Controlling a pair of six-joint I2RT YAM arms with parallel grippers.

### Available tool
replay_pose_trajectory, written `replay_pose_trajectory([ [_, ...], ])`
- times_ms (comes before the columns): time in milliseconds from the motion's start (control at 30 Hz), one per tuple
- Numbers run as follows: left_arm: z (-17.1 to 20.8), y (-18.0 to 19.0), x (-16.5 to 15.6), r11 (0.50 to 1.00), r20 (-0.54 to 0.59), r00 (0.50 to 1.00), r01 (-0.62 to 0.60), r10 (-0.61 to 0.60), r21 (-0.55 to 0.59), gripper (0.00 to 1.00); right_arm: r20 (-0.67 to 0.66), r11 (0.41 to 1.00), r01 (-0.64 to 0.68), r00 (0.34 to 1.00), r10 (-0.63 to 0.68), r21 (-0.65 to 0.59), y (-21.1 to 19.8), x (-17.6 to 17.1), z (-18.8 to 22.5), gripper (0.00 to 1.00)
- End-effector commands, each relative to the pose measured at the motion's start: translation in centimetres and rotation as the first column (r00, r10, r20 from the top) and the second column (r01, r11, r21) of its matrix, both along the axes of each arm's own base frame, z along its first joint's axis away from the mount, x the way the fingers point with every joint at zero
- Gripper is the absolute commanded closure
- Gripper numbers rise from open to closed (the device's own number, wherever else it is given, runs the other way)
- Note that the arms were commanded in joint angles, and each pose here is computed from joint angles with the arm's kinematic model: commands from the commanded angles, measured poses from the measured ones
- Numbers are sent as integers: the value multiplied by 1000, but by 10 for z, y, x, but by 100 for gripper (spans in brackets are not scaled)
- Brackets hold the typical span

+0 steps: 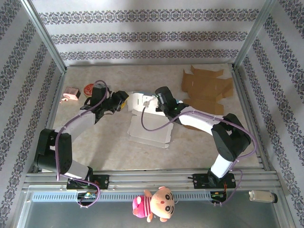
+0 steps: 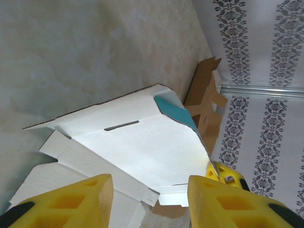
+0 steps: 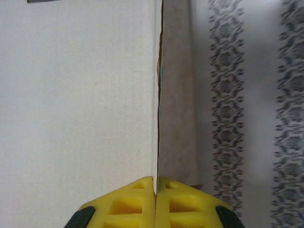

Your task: Fold the paper box

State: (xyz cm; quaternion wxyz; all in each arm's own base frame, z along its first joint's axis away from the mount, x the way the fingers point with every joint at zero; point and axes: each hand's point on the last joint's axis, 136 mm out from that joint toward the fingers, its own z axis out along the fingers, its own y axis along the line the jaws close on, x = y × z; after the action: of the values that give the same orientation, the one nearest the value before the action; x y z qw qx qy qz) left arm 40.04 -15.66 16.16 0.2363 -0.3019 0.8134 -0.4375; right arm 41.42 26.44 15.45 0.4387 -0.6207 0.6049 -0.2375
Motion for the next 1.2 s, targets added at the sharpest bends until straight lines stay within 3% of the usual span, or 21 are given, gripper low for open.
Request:
replay_pose_trajectory([
  [0,26,4,24,999,74,997,-32,33,-18,60,181,1000,-4,984,0,20,6,4,44,100],
  [433,2,-3,46,999,61,998,0,2,-32,76,209,999,-46,977,45,1,16,-6,49,100],
  [800,29,-35,57,979,236,964,156,-121,-135,76,180,998,-60,982,58,2,25,-9,41,100],
  [1167,27,-56,46,971,265,946,219,-187,-97,76,162,1000,-28,986,29,-10,25,-7,31,100],
])
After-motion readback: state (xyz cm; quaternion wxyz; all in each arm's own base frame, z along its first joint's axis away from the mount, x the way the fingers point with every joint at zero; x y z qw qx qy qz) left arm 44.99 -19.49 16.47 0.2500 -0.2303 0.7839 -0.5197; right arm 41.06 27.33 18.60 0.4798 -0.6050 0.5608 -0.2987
